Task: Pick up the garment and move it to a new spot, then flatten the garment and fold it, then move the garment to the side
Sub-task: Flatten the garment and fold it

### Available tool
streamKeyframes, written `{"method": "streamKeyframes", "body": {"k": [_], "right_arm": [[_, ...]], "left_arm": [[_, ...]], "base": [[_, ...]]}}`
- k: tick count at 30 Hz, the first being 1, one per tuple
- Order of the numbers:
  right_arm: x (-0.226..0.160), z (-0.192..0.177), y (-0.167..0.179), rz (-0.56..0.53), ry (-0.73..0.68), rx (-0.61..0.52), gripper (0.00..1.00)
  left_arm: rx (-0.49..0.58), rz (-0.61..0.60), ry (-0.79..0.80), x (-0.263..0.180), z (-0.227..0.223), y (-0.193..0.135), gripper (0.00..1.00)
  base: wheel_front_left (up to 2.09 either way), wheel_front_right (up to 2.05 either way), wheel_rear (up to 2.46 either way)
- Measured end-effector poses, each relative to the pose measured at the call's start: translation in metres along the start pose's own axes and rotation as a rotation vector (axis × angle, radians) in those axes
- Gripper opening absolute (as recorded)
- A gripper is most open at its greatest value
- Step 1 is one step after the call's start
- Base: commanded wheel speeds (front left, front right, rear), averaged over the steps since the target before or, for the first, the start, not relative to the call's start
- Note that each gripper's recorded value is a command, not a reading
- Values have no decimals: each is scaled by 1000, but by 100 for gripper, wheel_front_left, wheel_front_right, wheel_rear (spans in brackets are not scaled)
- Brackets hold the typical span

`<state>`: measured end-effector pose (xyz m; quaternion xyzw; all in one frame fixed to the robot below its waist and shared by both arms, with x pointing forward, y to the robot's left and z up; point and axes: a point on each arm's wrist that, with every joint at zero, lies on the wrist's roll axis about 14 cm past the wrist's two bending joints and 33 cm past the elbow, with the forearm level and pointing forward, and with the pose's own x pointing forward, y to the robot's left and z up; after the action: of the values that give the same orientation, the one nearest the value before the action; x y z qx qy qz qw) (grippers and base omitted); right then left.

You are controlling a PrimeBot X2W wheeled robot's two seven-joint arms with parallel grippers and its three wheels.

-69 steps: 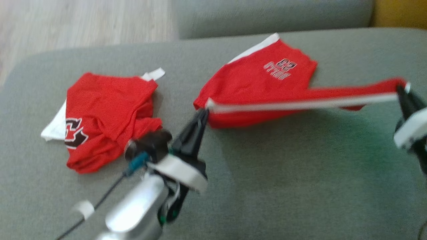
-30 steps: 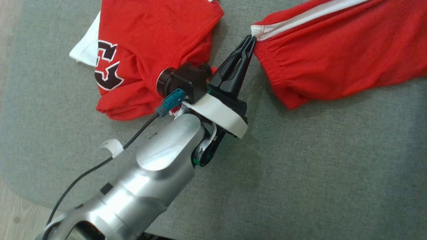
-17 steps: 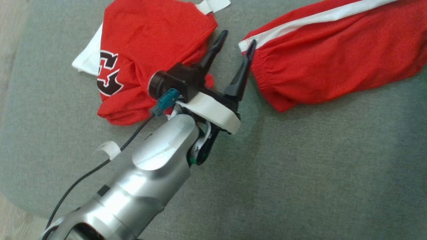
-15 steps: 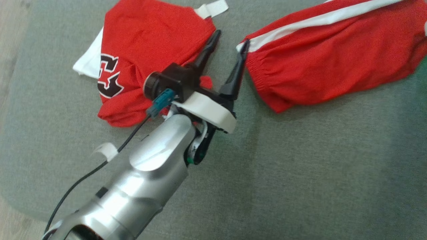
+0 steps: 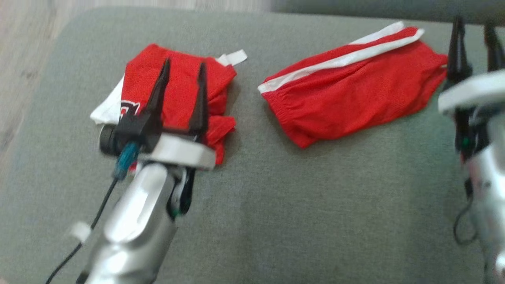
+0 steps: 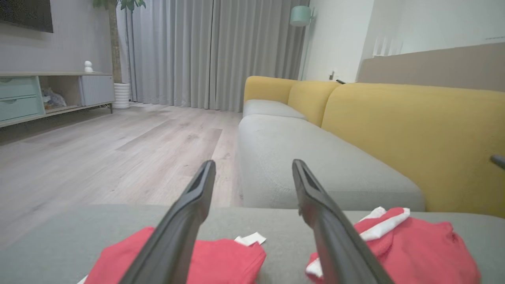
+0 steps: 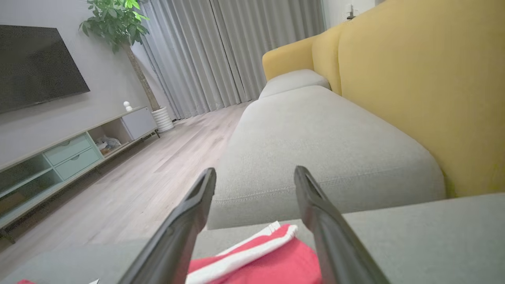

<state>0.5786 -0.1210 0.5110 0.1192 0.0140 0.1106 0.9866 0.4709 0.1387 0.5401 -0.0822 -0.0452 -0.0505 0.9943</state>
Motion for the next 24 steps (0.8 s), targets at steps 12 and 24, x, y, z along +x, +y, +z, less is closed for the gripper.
{"method": "streamKeyframes", "body": {"k": [12, 24], "right_arm": [[-126, -38, 8, -44, 16, 73, 100], [-158, -67, 10, -72, 91, 47, 100]], "left_arm": [[-10, 86, 133, -85, -49, 24, 100], [-15, 79, 161, -98, -63, 14, 100]], "base": [[0, 0, 0], [0, 0, 0]]}}
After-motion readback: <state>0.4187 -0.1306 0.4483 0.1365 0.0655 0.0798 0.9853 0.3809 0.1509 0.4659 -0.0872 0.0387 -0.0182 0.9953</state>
